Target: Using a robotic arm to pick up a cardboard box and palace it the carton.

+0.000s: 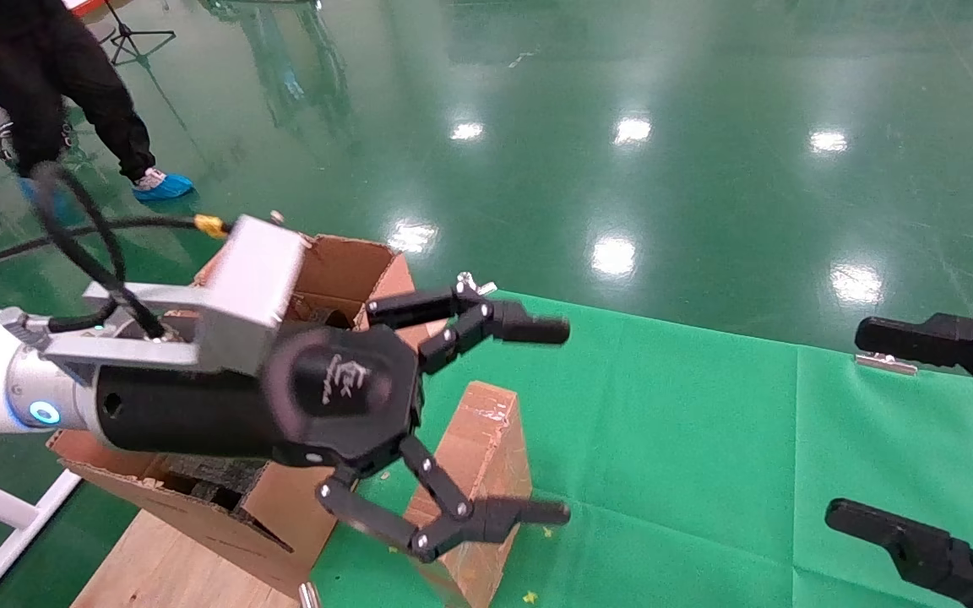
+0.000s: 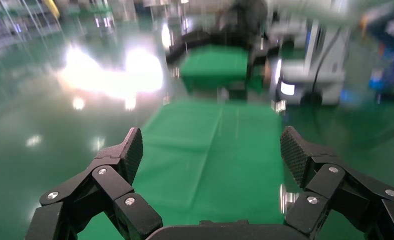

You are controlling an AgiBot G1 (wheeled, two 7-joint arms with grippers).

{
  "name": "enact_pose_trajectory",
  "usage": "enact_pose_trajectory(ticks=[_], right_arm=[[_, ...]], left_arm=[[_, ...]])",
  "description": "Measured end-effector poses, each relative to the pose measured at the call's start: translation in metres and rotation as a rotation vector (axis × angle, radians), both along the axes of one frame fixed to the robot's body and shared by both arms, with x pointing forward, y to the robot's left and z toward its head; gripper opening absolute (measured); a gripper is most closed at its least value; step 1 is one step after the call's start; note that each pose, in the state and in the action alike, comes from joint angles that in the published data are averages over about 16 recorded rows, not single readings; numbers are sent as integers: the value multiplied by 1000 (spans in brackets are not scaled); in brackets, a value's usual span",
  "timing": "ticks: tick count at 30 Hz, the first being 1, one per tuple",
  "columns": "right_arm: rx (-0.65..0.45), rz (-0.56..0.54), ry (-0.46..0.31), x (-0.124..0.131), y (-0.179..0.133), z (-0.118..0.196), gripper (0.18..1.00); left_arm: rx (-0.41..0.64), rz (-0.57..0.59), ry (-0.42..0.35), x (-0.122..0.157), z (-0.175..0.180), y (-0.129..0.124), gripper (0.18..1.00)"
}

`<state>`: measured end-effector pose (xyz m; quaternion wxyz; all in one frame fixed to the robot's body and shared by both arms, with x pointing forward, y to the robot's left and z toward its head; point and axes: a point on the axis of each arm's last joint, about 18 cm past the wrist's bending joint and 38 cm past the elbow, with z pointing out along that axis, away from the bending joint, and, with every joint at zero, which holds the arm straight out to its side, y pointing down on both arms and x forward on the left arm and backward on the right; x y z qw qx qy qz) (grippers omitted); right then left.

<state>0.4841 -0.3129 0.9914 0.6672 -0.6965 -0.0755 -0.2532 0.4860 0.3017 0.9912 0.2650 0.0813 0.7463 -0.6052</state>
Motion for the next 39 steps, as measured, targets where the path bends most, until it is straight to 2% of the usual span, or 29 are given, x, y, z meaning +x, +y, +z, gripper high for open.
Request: enact_pose_trajectory(ticks=[8,13,17,21,26,33,39], right_arm=[[0,0,0,0,0,0,973],[0,0,0,0,0,0,926],[0,-1,0,0,0,0,868],[0,-1,0,0,0,0,802],[0,-1,0,0,0,0,698],[0,-1,0,0,0,0,526],[0,-1,0,0,0,0,396]], left_arm=[[81,98,21,14,5,2,1001],[116,153,46,22,6,5,1001],[166,216,95,31,5,6,1001],[232,305,174,43,5,5,1001],[298,464,311,61,11,3,1001],[307,643,503,74,28,-14,1001],[303,761,656,77,30,-26,1001]])
